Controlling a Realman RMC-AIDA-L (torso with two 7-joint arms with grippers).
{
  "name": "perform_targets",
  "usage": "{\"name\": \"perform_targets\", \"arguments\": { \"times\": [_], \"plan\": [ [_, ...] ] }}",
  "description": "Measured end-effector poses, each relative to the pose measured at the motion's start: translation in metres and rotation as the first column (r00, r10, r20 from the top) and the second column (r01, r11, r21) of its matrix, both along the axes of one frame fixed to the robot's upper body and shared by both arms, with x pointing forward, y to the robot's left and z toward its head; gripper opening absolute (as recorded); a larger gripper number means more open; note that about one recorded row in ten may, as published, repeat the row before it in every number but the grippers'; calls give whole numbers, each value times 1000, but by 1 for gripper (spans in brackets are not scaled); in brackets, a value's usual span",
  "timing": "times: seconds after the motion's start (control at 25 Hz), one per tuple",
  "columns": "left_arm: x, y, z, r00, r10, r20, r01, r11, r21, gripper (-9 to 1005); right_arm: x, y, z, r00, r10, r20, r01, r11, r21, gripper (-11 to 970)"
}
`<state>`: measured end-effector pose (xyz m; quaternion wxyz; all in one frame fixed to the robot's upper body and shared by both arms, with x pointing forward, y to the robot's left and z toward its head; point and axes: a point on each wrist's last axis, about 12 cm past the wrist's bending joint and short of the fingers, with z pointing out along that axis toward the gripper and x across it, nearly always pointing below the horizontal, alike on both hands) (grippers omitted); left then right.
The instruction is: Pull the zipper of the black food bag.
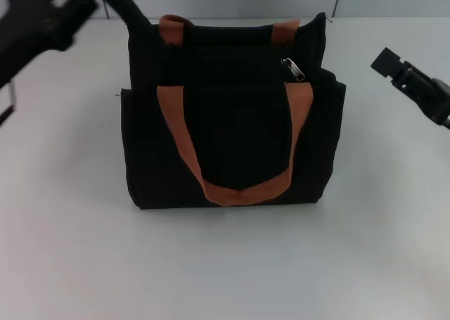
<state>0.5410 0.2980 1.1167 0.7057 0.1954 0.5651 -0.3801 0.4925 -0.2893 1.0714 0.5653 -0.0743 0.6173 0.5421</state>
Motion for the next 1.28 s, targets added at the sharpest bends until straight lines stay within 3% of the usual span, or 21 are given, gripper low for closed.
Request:
{"name": "perform_targets", "arguments": {
  "times": [0.12, 0.48, 0.6, 0.76, 0.8, 0.96, 1.08, 1.16, 1.28],
  "plan": [
    [-10, 20, -4, 996, 84, 8, -84, 996, 2, 313, -4, 3, -2, 1000, 6, 27, -6, 1000, -4, 481],
    [-58, 81, -19, 948, 319, -3, -319, 948, 16, 473, -4, 10, 1, 990, 24, 140, -15, 998, -64, 522],
    [-79, 92, -22, 934, 356, 21, -357, 934, 8, 530, -3, 12, 2, 982, 18, 190, 0, 996, -92, 550],
    [-102, 100, -24, 929, 368, 39, -368, 930, -8, 696, -4, 14, 4, 969, 22, 246, 5, 994, -109, 624],
    [-108, 101, -25, 933, 359, 39, -359, 933, -7, 737, -4, 15, 4, 967, 26, 254, 3, 994, -110, 643],
    [-116, 98, -27, 947, 318, 39, -318, 948, 3, 737, -8, 15, 3, 968, 20, 251, 2, 996, -87, 717],
    [-131, 73, -37, 995, 89, 44, -93, 988, 120, 737, -14, 15, 6, 961, 39, 273, -23, 998, -60, 772],
    [-138, 56, -46, 998, -46, 45, 36, 977, 212, 737, -20, 13, 9, 947, 59, 315, -44, 998, -54, 809],
    [-140, 43, -54, 988, -151, 23, 139, 952, 275, 737, -27, 9, 16, 916, 149, 372, -117, 987, -107, 827]
  ]
}}
